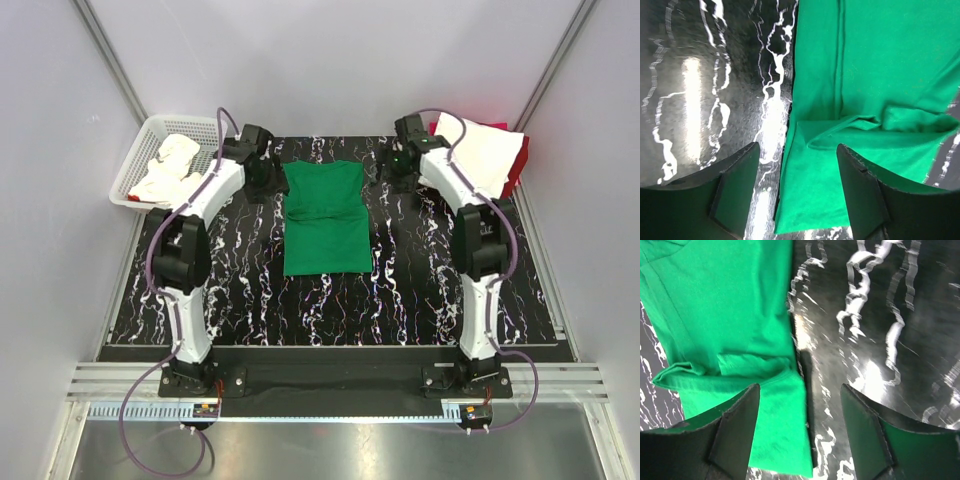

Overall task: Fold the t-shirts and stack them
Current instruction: Fold the tshirt

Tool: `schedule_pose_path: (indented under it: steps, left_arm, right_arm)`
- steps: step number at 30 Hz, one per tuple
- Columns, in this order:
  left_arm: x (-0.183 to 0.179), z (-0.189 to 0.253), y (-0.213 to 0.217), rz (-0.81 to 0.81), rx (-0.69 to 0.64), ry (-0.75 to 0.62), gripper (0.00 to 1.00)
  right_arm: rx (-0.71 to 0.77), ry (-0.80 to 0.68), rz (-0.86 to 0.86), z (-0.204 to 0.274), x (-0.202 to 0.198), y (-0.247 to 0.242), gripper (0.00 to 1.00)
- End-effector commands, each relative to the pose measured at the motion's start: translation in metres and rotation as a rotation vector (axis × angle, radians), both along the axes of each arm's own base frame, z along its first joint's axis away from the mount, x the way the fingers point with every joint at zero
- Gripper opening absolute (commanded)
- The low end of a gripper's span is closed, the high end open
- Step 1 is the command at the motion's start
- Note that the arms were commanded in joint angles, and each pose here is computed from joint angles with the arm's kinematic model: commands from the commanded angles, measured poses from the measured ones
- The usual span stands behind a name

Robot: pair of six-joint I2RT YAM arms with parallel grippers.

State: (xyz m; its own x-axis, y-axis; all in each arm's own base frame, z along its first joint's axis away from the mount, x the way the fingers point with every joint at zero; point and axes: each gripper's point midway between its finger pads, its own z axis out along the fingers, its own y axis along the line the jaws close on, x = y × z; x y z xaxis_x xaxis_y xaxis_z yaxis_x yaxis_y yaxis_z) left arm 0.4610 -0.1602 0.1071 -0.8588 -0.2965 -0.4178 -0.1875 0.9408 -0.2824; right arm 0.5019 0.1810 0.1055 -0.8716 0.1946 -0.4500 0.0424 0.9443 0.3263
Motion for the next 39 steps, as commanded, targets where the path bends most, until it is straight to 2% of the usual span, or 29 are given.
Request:
schedule_pose_path:
  steps: [1, 2, 4, 5, 6, 7, 8, 10, 11, 13, 16, 21, 22, 27, 28, 29, 33, 36, 39]
  left_arm:
    - [-0.015, 0.055, 0.000, -0.008, -0.047, -0.104, 0.68]
    - [-0.032, 0.037, 0.003, -0.006, -0.045, -0.059, 0.68]
    - [-0.045, 0.048, 0.000, -0.008, -0.102, -0.102, 0.68]
    - [-0.068, 0.021, 0.003, -0.008, -0.104, -0.044, 0.68]
    - [-0.072, 0.034, -0.004, -0.027, -0.160, -0.101, 0.68]
    - [-0.082, 0.026, -0.005, -0.026, -0.181, -0.090, 0.68]
    - [-0.106, 0.011, -0.006, -0.038, -0.199, -0.055, 0.68]
    - [-0.117, 0.001, -0.012, -0.043, -0.231, -0.066, 0.68]
    - [-0.135, -0.017, -0.016, -0.068, -0.236, -0.033, 0.68]
    - [-0.135, -0.018, -0.026, -0.100, -0.276, -0.069, 0.68]
    - [-0.125, -0.025, -0.032, -0.098, -0.270, -0.048, 0.66]
    - [-0.082, -0.023, -0.051, -0.105, -0.266, -0.039, 0.64]
    - [-0.067, -0.010, -0.057, -0.113, -0.269, -0.070, 0.63]
    - [-0.033, -0.039, -0.060, -0.098, -0.189, 0.002, 0.63]
    - [-0.019, -0.032, -0.064, -0.099, -0.189, -0.019, 0.63]
    - [-0.018, -0.054, -0.063, -0.090, -0.166, 0.030, 0.63]
    - [0.008, -0.070, -0.063, -0.068, -0.131, 0.044, 0.62]
    - [0.032, -0.057, -0.058, -0.038, -0.130, 0.012, 0.62]
    - [0.057, -0.026, -0.044, 0.010, -0.141, -0.049, 0.62]
  right_arm:
    - [0.062, -0.073, 0.024, 0.052, -0.025, -0.002, 0.73]
    - [0.080, -0.035, 0.030, 0.043, -0.051, -0.004, 0.73]
    - [0.194, -0.029, 0.058, 0.041, -0.071, 0.010, 0.73]
    - [0.230, 0.028, 0.056, 0.024, -0.101, 0.010, 0.73]
    - [0.287, 0.009, 0.084, 0.024, -0.108, 0.018, 0.73]
    - [0.300, 0.055, 0.078, 0.007, -0.133, 0.015, 0.73]
    - [0.318, 0.068, 0.069, 0.001, -0.141, 0.015, 0.73]
    - [0.346, 0.102, 0.074, -0.019, -0.162, 0.016, 0.73]
    - [0.362, 0.109, 0.075, -0.022, -0.168, 0.017, 0.73]
    - [0.378, 0.139, 0.094, -0.036, -0.180, 0.023, 0.72]
    - [0.372, 0.167, 0.103, -0.050, -0.187, 0.027, 0.70]
    - [0.387, 0.141, 0.133, -0.054, -0.191, 0.029, 0.69]
    - [0.388, 0.143, 0.139, -0.057, -0.194, 0.028, 0.68]
    - [0.407, 0.142, 0.161, -0.072, -0.205, 0.028, 0.68]
    - [0.404, 0.165, 0.157, -0.081, -0.212, 0.027, 0.68]
    - [0.415, 0.162, 0.155, -0.082, -0.212, 0.028, 0.68]
    - [0.435, 0.149, 0.157, -0.083, -0.219, 0.028, 0.67]
    - [0.450, 0.107, 0.165, -0.079, -0.221, 0.028, 0.67]
    - [0.460, 0.080, 0.168, -0.077, -0.223, 0.027, 0.67]
